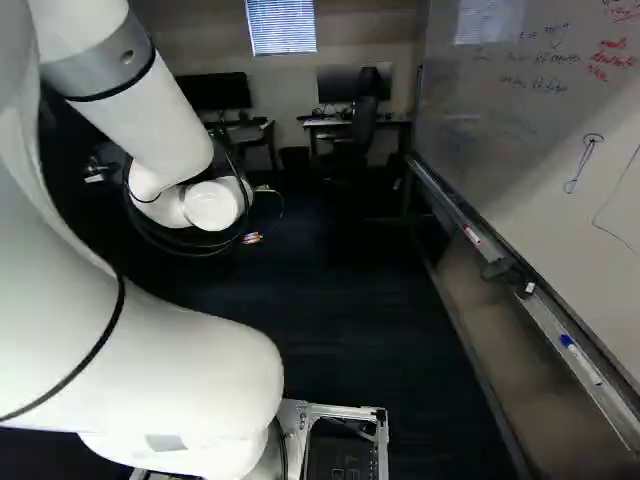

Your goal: Open the door and move inside

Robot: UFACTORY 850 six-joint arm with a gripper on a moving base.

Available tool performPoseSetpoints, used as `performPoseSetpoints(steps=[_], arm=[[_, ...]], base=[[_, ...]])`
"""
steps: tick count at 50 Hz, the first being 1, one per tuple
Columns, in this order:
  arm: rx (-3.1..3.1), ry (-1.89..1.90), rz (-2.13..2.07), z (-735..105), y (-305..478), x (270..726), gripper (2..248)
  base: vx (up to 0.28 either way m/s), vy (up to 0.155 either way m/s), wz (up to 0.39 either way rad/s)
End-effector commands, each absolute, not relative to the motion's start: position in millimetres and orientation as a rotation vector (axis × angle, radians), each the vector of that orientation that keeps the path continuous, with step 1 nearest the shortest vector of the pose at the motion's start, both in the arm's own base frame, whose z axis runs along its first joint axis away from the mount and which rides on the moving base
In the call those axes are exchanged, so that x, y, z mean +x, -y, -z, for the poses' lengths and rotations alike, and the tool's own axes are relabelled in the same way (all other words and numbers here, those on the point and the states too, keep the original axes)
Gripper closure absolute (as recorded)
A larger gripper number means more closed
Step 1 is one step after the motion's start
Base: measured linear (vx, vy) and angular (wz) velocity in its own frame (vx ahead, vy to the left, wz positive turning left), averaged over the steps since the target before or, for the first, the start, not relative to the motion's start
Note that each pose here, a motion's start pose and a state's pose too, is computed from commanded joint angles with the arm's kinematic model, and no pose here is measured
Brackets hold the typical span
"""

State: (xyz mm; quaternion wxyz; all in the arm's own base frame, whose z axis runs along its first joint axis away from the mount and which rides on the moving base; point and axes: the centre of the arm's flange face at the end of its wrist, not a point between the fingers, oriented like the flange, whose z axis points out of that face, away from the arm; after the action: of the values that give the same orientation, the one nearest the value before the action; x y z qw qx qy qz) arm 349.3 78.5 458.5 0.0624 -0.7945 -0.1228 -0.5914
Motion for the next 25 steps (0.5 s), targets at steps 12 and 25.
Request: performPoseSetpoints(steps=[12, 25], arm=[[-2.401, 0.371, 1.788, -458.5, -78.5, 349.3, 3], [-2.401, 0.371, 1.788, -458.5, -78.5, 349.3, 3]], base=[[0.236, 0.037, -0.004], [0.229, 0.003, 0.009]])
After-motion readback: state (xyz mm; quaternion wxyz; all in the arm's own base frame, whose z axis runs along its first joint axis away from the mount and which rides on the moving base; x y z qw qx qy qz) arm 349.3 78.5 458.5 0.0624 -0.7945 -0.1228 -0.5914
